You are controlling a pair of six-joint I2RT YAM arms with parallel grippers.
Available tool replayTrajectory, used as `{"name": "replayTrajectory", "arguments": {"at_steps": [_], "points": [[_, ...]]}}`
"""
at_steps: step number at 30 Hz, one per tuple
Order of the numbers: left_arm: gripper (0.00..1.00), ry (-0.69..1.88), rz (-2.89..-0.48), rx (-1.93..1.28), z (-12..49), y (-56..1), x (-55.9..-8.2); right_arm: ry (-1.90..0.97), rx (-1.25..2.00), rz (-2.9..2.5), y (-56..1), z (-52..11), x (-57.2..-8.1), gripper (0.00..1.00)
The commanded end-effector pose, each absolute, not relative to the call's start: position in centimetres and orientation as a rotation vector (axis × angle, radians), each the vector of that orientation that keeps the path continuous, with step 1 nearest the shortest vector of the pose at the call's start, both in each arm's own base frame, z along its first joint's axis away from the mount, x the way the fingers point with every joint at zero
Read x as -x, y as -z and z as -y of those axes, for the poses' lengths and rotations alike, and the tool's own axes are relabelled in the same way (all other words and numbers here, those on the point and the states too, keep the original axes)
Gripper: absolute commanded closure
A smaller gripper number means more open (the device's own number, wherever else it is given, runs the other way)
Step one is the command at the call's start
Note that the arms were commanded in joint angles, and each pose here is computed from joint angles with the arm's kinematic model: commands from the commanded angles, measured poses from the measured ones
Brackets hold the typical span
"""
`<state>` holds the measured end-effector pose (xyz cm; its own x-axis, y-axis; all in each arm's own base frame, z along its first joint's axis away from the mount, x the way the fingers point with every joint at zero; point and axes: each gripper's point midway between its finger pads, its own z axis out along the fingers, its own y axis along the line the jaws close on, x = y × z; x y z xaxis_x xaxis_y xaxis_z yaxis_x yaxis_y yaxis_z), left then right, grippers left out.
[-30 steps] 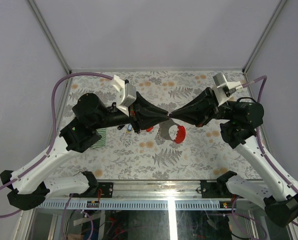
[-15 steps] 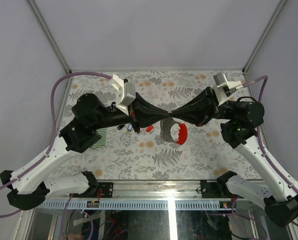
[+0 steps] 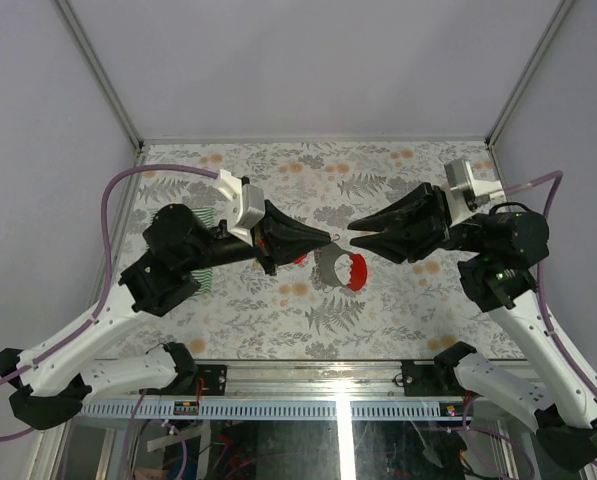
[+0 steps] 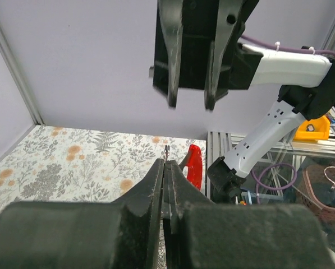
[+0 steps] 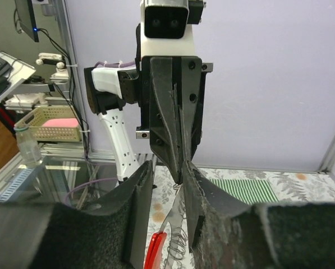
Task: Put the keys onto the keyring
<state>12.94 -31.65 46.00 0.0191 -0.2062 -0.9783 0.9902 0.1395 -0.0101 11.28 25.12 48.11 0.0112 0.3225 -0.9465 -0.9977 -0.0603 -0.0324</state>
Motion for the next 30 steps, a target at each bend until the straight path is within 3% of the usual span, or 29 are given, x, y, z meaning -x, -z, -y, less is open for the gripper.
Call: {"name": "replayTrajectory", "arguments": {"at_steps": [1, 4, 8, 18, 30], "points": [[1.0, 1.163, -0.971, -0.914, 30.3, -48.1, -12.2, -1.243, 0.996, -0.866, -49.8, -24.1, -10.9, 0.65], [0.95, 1.124, -0.939, -0.938, 29.4, -47.3, -11.7, -1.163, 0.952, -0.906, -49.2, -23.5, -11.7, 0.65], [1.0, 1.016, -0.858, -0.999, 28.2, -46.6, -11.1, -1.081, 0.9, -0.921, -48.6, -22.7, -12.6, 0.65], [1.0, 0.721, -0.542, -1.282, 27.3, -43.3, -9.3, -0.945, 1.01, -0.741, -45.8, -22.4, -11.5, 0.63], [1.0, 0.492, -0.489, -1.459, 27.9, -40.2, -11.3, -0.816, 1.201, -0.668, -41.9, -23.4, -12.1, 0.63]]}}
